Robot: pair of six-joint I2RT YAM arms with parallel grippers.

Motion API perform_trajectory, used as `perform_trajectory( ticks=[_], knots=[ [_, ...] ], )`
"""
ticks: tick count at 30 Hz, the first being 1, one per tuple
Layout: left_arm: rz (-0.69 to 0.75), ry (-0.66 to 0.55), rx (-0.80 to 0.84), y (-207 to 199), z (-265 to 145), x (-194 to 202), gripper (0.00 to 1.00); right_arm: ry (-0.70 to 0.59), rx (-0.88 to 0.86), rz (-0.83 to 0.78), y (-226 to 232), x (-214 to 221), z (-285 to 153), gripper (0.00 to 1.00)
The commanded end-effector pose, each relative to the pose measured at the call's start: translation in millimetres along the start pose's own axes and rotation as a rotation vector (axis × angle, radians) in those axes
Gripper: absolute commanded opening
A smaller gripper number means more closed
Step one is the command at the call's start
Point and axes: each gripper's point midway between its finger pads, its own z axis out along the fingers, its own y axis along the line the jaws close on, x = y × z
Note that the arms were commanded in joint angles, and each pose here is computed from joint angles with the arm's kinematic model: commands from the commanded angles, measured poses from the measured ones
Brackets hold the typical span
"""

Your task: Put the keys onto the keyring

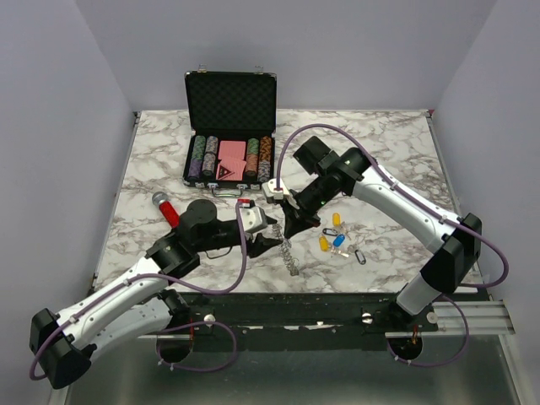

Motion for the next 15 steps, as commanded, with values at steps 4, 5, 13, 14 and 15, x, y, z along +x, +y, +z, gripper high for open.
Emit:
perform_trajectory(
  ticks=[4,5,13,14,15],
  knots=[
    [0.043,0.063,-0.031,8.5,6.7,8.3,0.55,-0.014,0.007,-0.028,-1.4,-12.2,-3.9,0.01],
    [0.043,0.065,-0.031,8.5,7.4,9.1,0.52,-0.016,0.007,-0.03,-1.5,-12.6,-3.8,0.01],
    [0.036,0.071,-0.009,5.8,11.0,9.8,0.35,-0.019,0.005,-0.029,-1.4,-13.2,-3.7,0.01],
    [0.037,0.069,-0.007,5.3,11.1,9.4,0.35,-0.019,0.005,-0.028,-1.7,-13.3,-3.6,0.01],
    [0.037,0.069,-0.007,5.3,11.1,9.4,0.33,-0.018,0.002,-0.024,-1.3,-12.6,-3.0,0.01]
  ],
)
